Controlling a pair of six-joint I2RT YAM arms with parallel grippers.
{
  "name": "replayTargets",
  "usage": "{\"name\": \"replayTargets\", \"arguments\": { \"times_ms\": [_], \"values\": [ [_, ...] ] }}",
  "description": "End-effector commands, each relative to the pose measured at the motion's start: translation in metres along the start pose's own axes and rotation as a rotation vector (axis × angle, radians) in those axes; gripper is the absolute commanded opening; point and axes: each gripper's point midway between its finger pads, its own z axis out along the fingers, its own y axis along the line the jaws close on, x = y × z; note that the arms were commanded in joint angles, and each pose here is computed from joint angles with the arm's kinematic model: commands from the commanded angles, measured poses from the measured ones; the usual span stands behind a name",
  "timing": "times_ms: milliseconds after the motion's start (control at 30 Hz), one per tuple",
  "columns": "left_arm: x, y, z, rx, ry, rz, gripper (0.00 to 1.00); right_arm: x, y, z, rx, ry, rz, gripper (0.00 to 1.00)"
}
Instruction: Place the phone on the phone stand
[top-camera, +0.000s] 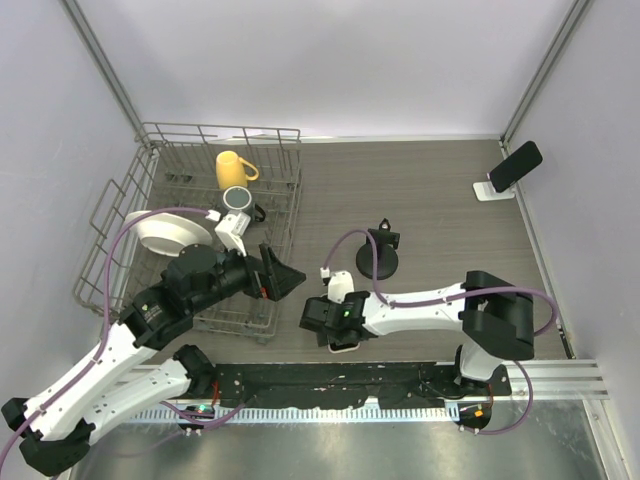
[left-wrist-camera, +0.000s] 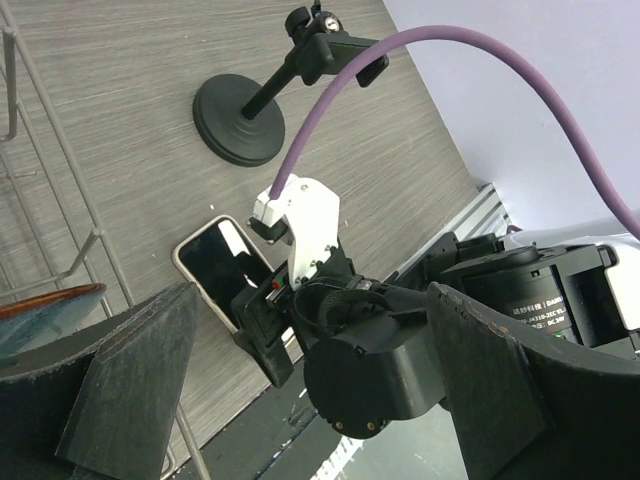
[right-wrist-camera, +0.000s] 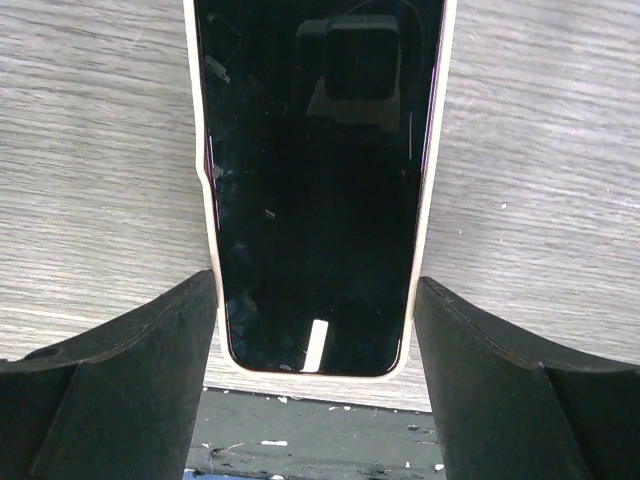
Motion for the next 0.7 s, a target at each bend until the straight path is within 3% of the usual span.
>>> {"name": "replayTargets", "arguments": {
  "times_ms": [0, 33, 100, 667],
  "values": [
    [-0.018, -0.009, -0.006, 0.025, -0.061, 0.035, 1.00, -0.014, 0.016, -0.004, -0.021, -0.016, -0.032, 0.77],
    [-0.018, -0.009, -0.006, 0.024, -0.062, 0.038, 1.00, -0.016, 0.016, -0.004, -0.020, -0.018, -0.036, 0.83],
    [-0.018, -0.008, -0.005, 0.024, -0.062, 0.044, 1.00, -0.026, 0.014, -0.005, -0.022, -0.025, -0.036, 0.84],
    [-0.022, -0.007, -0.002, 0.020, -0.067, 0.090, 1.00, -0.071, 0.019, -0.019, -0.089, -0.080, -0.074, 0.84]
  ]
}}
